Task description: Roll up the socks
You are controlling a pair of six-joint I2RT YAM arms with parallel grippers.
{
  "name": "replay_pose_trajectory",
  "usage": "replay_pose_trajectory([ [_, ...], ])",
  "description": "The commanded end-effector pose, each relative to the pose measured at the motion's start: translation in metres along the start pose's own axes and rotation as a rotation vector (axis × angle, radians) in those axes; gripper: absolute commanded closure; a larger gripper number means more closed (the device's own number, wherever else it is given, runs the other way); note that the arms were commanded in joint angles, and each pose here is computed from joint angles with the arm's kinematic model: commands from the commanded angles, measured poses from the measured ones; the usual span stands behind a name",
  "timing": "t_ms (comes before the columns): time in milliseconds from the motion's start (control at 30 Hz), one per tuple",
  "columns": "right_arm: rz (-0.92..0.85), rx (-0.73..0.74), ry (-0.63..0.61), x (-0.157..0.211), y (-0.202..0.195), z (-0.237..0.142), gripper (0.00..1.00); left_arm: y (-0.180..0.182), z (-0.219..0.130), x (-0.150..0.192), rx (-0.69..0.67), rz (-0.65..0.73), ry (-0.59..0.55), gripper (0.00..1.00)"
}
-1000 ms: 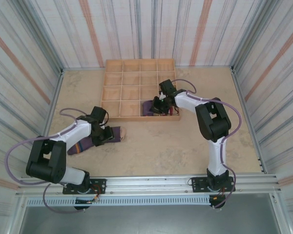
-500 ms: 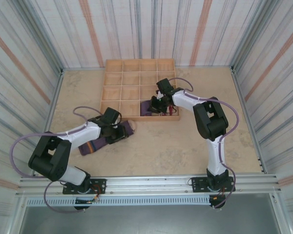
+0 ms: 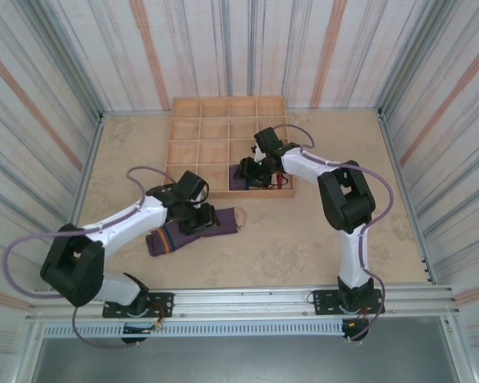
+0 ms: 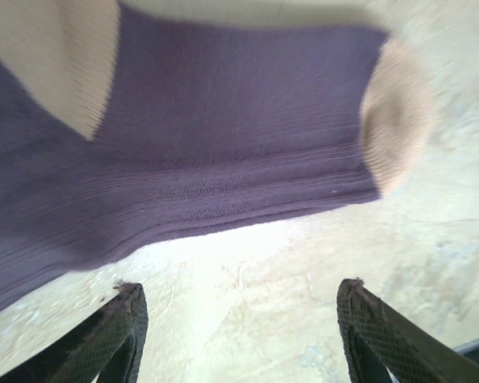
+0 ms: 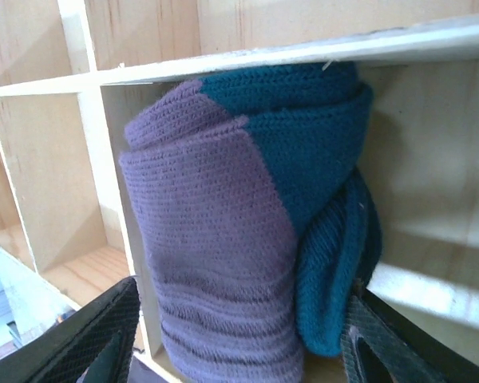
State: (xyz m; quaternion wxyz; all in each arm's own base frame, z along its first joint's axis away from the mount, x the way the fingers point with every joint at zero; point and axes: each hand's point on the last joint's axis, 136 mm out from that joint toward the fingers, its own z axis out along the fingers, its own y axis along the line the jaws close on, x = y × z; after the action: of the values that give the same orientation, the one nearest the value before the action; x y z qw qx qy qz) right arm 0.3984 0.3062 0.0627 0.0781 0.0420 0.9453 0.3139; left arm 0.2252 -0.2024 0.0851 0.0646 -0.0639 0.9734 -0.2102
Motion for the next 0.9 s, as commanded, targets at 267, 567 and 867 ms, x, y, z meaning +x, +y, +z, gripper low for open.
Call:
replay_pose_trajectory([
  [267,-0.117,0.016,-0.062,0.028,0.011,-0.071,0.12,0.054,-0.022,-0.003,-0.135,0.058,0.020,0.37],
  [567,-0.185,0.098,-0.091,0.107,-0.017,-0.100,0.09,0.076,0.023,0.002,-0.121,-0.005,0.027,0.37],
  [867,-0.176,0.172,-0.223,0.161,-0.068,-0.121,0.01,0.034,0.071,0.026,0.049,-0.070,0.101,0.38],
])
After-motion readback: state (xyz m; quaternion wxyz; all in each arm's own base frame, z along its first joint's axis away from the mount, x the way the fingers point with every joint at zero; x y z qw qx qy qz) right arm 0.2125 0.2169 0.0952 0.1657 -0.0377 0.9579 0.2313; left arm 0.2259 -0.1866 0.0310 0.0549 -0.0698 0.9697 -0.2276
